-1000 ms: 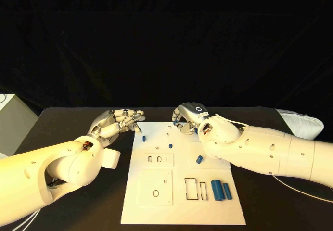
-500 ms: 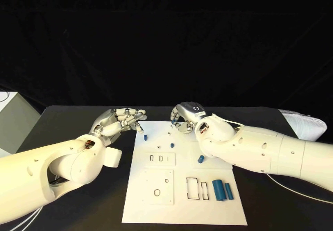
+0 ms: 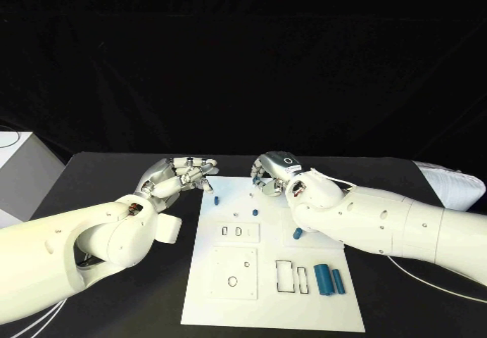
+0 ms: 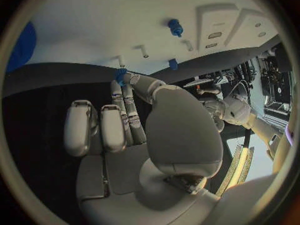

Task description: Assemble the parts on the task board

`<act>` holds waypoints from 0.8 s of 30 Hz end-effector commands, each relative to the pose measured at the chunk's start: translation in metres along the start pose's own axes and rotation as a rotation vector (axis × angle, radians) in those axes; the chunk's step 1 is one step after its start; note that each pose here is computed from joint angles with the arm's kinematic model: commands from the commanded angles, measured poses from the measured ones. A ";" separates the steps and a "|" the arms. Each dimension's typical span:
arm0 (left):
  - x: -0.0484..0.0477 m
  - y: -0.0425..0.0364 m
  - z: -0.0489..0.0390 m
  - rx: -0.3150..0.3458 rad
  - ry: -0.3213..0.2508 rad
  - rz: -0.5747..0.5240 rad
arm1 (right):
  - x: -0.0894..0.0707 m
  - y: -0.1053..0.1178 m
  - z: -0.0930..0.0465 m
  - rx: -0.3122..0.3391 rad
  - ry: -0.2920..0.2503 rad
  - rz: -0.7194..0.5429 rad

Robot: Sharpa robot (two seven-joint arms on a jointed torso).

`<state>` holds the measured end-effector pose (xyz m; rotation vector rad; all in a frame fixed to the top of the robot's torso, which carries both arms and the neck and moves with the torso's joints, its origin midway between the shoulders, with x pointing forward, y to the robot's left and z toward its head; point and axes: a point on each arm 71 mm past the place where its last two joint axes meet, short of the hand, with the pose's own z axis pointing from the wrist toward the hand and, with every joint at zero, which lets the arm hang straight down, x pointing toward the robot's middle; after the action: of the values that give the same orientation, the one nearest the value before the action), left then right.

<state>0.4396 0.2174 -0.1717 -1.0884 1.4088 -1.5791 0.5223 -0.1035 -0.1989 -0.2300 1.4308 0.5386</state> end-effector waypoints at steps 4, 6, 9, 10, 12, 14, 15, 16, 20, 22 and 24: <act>0.0026 -0.0023 0.0003 0.014 0.016 -0.010 | 0.004 0.001 0.000 -0.011 0.017 0.002; 0.0026 -0.0026 0.0003 0.015 0.016 -0.010 | 0.005 0.000 0.000 -0.010 0.021 0.003; 0.0024 -0.0028 0.0004 0.015 0.015 -0.009 | 0.007 0.001 0.000 -0.011 0.026 0.004; 0.0023 -0.0029 0.0004 0.015 0.015 -0.009 | 0.007 0.001 0.000 -0.011 0.027 0.004; 0.0022 -0.0029 0.0004 0.015 0.015 -0.009 | 0.007 0.001 0.000 -0.011 0.029 0.004; 0.0021 -0.0030 0.0004 0.015 0.014 -0.009 | 0.008 0.001 0.000 -0.010 0.032 0.004; 0.0021 -0.0030 0.0005 0.015 0.014 -0.009 | 0.008 0.001 0.000 -0.010 0.034 0.004; 0.0021 -0.0030 0.0005 0.015 0.014 -0.008 | 0.009 0.001 0.000 -0.009 0.035 0.004; 0.0020 -0.0030 0.0006 0.015 0.014 -0.008 | 0.010 0.001 0.001 -0.007 0.039 0.004; 0.0021 -0.0031 0.0006 0.015 0.014 -0.008 | 0.011 0.001 0.001 -0.006 0.040 0.004; 0.0021 -0.0030 0.0006 0.015 0.014 -0.008 | 0.011 0.001 0.001 -0.006 0.041 0.004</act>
<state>0.4398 0.2174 -0.1704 -1.0871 1.4061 -1.5806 0.5239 -0.1009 -0.2074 -0.2318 1.4578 0.5403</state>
